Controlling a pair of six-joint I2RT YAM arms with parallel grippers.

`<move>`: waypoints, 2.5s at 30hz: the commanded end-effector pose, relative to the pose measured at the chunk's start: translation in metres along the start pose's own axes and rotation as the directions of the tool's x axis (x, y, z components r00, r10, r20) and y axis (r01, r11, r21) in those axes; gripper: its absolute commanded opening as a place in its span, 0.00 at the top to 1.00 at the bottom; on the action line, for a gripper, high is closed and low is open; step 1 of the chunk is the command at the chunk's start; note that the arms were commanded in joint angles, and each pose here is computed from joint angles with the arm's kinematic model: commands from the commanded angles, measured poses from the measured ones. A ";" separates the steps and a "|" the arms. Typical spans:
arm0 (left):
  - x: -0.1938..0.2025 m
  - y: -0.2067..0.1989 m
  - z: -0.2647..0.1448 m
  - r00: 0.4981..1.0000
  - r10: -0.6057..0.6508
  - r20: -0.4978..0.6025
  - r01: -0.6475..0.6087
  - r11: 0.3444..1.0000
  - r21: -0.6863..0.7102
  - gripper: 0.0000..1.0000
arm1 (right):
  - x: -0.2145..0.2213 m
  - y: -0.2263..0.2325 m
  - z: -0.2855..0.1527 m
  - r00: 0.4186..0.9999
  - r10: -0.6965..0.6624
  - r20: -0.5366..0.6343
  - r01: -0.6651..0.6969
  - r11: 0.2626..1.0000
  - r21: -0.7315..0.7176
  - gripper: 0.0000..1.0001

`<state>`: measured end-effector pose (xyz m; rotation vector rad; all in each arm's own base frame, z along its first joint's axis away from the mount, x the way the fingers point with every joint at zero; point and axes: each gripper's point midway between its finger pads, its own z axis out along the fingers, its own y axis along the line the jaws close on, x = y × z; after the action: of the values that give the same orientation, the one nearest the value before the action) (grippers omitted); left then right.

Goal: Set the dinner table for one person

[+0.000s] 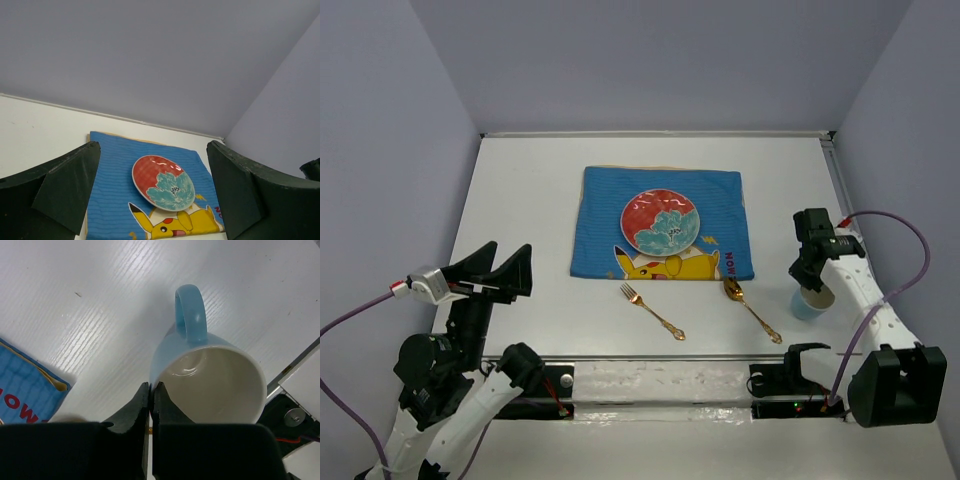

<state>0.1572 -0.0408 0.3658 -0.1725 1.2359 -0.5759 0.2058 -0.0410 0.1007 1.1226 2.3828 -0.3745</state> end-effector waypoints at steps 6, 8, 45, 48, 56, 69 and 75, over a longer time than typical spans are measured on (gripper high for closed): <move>-0.010 -0.003 0.002 1.000 0.003 0.025 -0.003 1.000 0.003 0.01 | -0.088 0.023 -0.060 0.962 -0.044 0.269 0.086 0.986 -0.146 1.00; -0.007 -0.004 0.004 1.000 0.010 0.014 -0.010 1.000 0.005 0.01 | -0.112 0.054 -0.097 0.946 -0.028 0.322 0.128 0.947 -0.294 1.00; 0.044 0.004 0.044 0.980 0.135 -0.145 -0.145 0.988 -0.057 0.01 | -0.118 0.386 -0.013 0.620 -0.614 0.488 0.783 0.524 -0.335 1.00; 0.044 0.004 0.044 0.980 0.136 -0.146 -0.146 0.988 -0.059 0.01 | -0.110 0.390 -0.006 0.618 -0.626 0.476 0.786 0.508 -0.352 1.00; 0.046 0.004 0.045 0.979 0.138 -0.151 -0.148 0.987 -0.058 0.01 | -0.124 0.385 -0.013 0.609 -0.617 0.498 0.790 0.531 -0.308 0.41; 0.045 0.005 0.046 0.979 0.137 -0.150 -0.147 0.987 -0.061 0.01 | -0.024 0.357 -0.144 0.679 -0.462 0.571 0.733 0.380 -0.564 0.20; 0.045 0.001 0.046 0.980 0.133 -0.148 -0.140 0.989 -0.039 0.01 | 0.146 0.300 -0.181 0.605 -0.562 0.564 0.719 0.081 -0.690 0.35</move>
<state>0.2080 -0.0679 0.3318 -0.1011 1.4350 -0.4273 0.3740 0.2567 0.1971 -0.4155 2.2023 0.3063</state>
